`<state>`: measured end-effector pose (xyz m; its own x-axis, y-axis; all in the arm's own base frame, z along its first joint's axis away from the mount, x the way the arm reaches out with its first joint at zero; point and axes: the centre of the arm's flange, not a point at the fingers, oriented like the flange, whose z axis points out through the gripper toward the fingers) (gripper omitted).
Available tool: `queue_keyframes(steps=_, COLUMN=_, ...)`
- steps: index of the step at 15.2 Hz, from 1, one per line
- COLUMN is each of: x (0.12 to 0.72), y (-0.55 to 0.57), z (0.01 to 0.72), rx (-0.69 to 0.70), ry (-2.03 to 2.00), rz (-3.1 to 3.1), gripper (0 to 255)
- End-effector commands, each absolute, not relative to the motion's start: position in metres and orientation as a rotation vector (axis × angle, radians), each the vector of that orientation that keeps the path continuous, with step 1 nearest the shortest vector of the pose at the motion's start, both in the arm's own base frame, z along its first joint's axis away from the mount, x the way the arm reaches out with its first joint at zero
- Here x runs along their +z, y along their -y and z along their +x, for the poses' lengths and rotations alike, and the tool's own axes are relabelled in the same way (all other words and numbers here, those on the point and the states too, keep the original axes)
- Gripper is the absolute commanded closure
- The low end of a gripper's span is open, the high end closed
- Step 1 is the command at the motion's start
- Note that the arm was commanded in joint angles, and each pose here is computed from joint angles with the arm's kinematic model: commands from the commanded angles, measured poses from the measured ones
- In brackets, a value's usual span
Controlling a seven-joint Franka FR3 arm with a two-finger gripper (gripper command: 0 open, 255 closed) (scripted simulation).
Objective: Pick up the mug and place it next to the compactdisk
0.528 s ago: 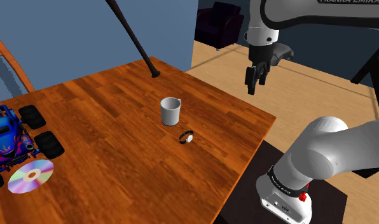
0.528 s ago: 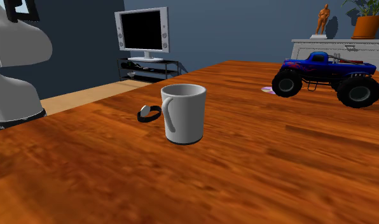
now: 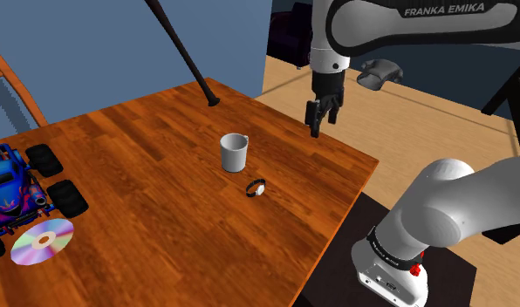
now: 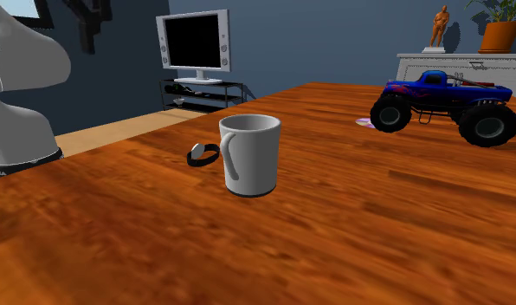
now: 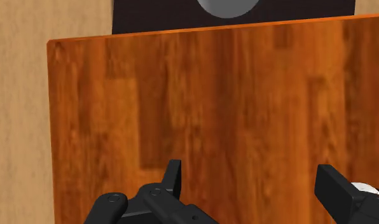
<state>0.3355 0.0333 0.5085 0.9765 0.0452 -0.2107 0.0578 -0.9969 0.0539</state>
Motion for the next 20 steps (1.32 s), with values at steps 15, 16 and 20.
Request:
queue_keyframes(steps=15, x=0.446, y=-0.179, z=0.452, rx=-0.102, ry=-0.041, rz=3.074, gripper=0)
queue_keyframes(steps=16, x=0.443, y=-0.188, z=0.459, rx=-0.088, ry=-0.039, rz=3.074, gripper=0)
queue_keyframes(steps=20, x=0.43, y=-0.225, z=0.49, rx=-0.033, ry=-0.029, rz=3.074, gripper=0)
